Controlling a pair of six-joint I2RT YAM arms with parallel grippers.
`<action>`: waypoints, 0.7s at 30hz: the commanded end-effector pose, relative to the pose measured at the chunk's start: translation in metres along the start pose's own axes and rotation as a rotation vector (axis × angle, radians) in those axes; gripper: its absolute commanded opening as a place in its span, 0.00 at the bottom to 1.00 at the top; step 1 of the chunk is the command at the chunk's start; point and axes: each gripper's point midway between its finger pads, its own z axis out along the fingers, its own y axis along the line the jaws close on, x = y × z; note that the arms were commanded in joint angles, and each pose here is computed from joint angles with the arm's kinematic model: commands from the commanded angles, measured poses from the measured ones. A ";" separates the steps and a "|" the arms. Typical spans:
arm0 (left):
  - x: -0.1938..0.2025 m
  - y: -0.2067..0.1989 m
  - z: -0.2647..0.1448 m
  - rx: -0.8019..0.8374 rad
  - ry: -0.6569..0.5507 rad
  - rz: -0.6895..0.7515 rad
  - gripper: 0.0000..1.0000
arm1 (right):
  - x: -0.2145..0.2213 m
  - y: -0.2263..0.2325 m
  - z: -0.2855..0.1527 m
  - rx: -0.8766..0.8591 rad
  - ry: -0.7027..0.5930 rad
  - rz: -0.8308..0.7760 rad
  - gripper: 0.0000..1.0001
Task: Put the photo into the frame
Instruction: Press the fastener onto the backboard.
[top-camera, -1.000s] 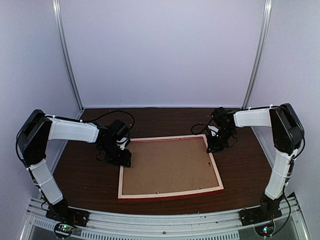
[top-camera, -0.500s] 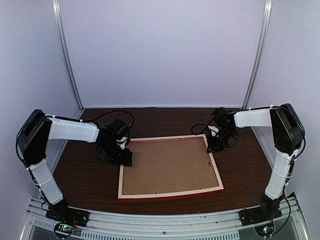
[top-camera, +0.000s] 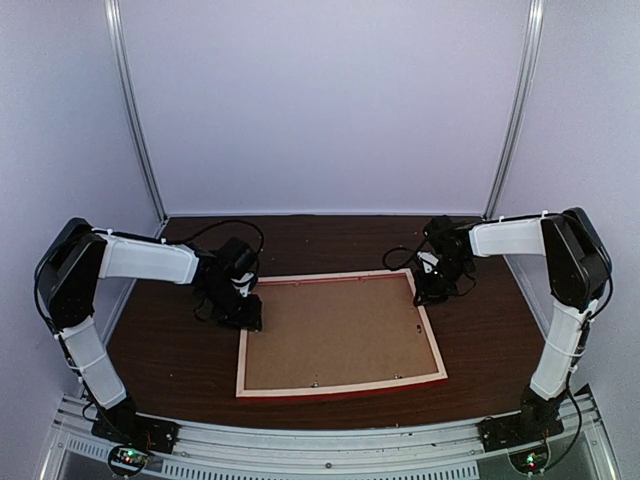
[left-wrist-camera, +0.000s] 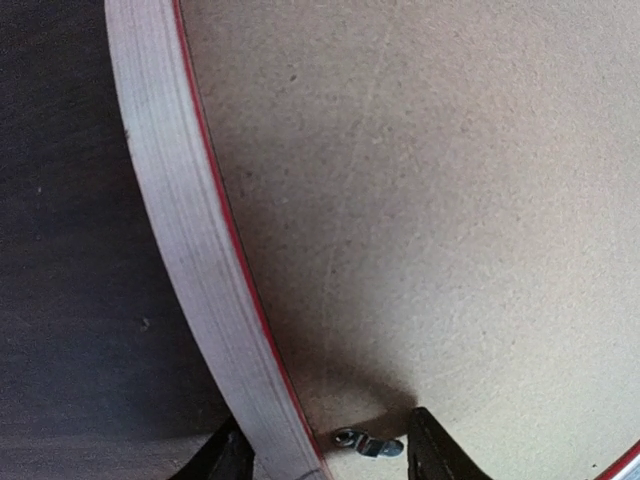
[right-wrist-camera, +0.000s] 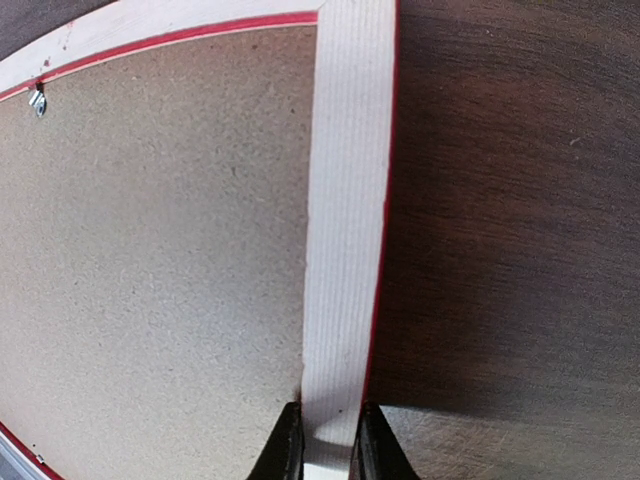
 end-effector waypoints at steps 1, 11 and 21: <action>-0.009 0.009 0.008 -0.019 -0.047 -0.028 0.51 | 0.028 -0.013 0.020 0.035 0.093 -0.006 0.09; 0.011 0.012 0.012 -0.013 0.012 -0.017 0.46 | 0.029 -0.014 0.021 0.039 0.095 -0.004 0.09; 0.035 0.021 0.014 -0.023 0.083 0.005 0.35 | 0.028 -0.014 0.023 0.038 0.097 -0.005 0.09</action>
